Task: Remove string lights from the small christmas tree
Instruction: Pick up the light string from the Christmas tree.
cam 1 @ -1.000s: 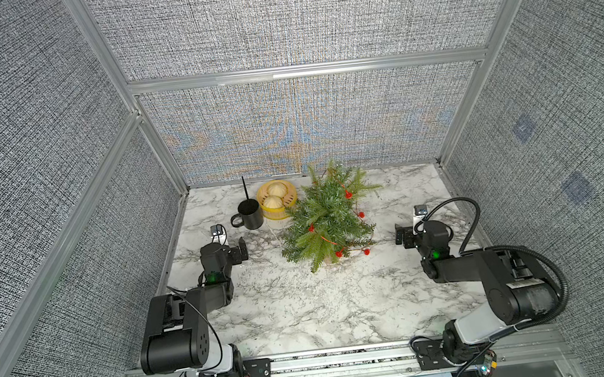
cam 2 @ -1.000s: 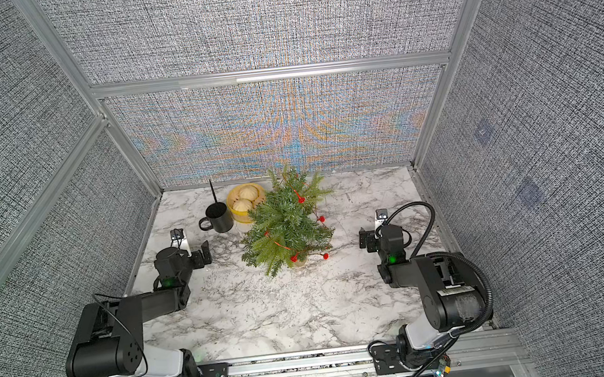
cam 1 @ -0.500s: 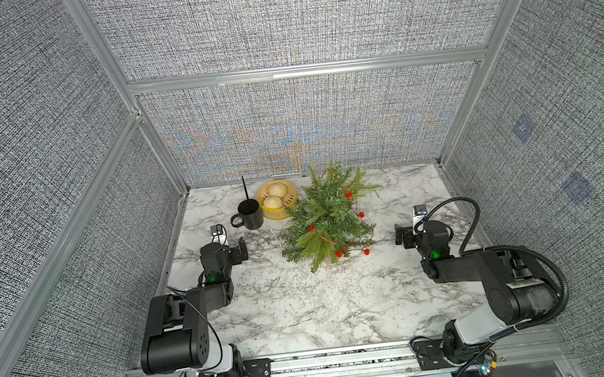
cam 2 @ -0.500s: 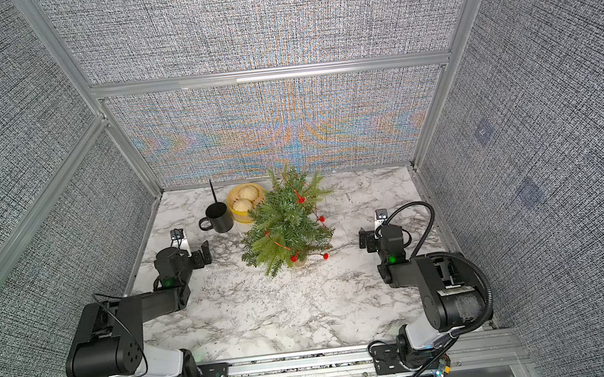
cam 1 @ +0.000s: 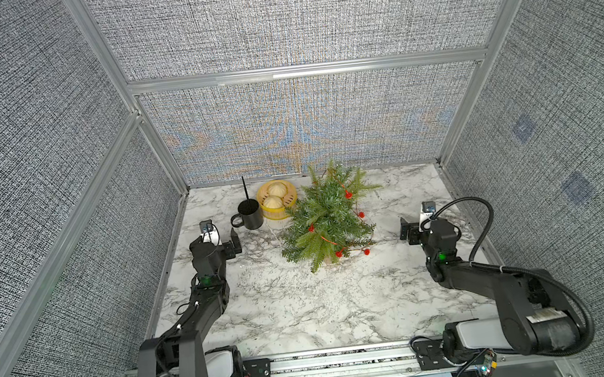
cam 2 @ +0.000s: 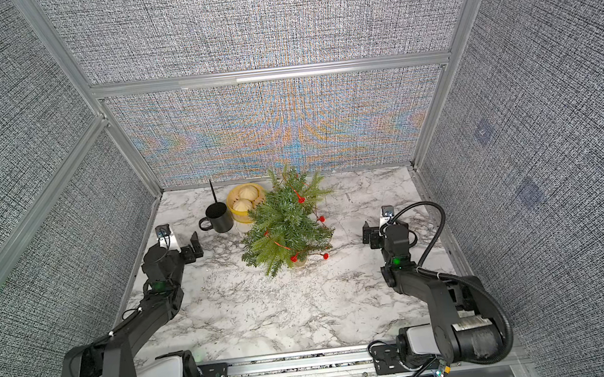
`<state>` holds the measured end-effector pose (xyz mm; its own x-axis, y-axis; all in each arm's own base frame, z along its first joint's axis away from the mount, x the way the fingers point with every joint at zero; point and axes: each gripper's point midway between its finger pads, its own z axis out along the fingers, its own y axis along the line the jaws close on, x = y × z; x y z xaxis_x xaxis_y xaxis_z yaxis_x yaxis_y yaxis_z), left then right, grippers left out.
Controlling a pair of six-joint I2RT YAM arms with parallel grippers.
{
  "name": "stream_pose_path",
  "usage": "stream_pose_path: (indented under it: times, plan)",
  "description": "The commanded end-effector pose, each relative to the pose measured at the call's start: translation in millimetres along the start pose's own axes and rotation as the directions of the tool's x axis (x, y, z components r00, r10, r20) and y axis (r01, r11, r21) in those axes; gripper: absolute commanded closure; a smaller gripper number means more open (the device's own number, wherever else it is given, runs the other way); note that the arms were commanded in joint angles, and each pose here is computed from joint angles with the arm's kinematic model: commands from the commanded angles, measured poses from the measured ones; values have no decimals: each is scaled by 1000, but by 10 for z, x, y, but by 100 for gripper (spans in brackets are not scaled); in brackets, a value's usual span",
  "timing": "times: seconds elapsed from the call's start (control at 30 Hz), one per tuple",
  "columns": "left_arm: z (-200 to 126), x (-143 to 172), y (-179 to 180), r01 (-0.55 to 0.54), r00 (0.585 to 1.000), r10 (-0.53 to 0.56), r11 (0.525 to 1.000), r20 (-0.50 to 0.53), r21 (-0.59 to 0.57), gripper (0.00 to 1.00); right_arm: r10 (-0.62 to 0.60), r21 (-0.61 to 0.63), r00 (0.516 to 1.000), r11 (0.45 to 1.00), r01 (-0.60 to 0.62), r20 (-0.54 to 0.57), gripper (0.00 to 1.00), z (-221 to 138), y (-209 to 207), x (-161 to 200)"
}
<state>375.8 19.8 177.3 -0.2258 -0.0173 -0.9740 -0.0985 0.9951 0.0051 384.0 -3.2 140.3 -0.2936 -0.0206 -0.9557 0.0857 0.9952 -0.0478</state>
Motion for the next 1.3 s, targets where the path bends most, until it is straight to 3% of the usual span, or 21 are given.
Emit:
stream_pose_path:
  times: [0.0,0.07,0.17,0.23,0.4,0.5,0.57,0.67,0.9,0.97,1.03,1.17,1.27]
  plan:
    - [-51,54,75,139,987,-142,989,-69,-51,1,69,30,989,997,-66,-130,1,-25,-32,81]
    - [-82,22,100,239,968,-243,969,-64,-65,1,100,-24,976,994,-106,-195,2,-19,85,40]
    - [-113,-58,-196,281,958,-272,954,-92,103,2,112,-166,962,974,-157,-249,2,-62,352,-99]
    - [-134,-96,-405,336,940,-314,919,-135,206,5,150,-235,951,948,-216,-268,5,-139,489,-213]
    - [-360,-193,-870,376,926,-320,833,-201,405,11,210,-490,934,806,-333,-290,16,-561,933,-572]
    - [-580,-373,-1093,355,935,-293,778,-201,518,13,190,-580,946,753,-312,-262,22,-899,1065,-803]
    - [-731,-502,-1257,335,942,-264,718,-207,610,14,178,-633,956,719,-288,-233,26,-1102,1115,-951]
    - [-928,-679,-1470,319,947,-246,620,-209,717,16,153,-739,968,625,-252,-200,29,-1440,1254,-1182]
    - [-1437,-1141,-1841,212,972,-174,390,-155,896,18,116,-906,977,369,-208,-177,31,-2076,1511,-1567]
    - [-1524,-1226,-1894,199,975,-164,347,-150,916,18,104,-919,981,346,-189,-163,31,-2162,1559,-1634]
    - [-1580,-1276,-1947,195,976,-151,314,-155,929,18,89,-919,986,358,-167,-144,33,-2196,1605,-1681]
    - [-1568,-1305,-2029,218,973,-134,287,-186,933,13,61,-933,990,329,-144,-131,33,-2222,1777,-1731]
    - [-1552,-1318,-2087,226,972,-128,269,-198,936,13,55,-947,992,296,-124,-112,42,-2232,1902,-1931]
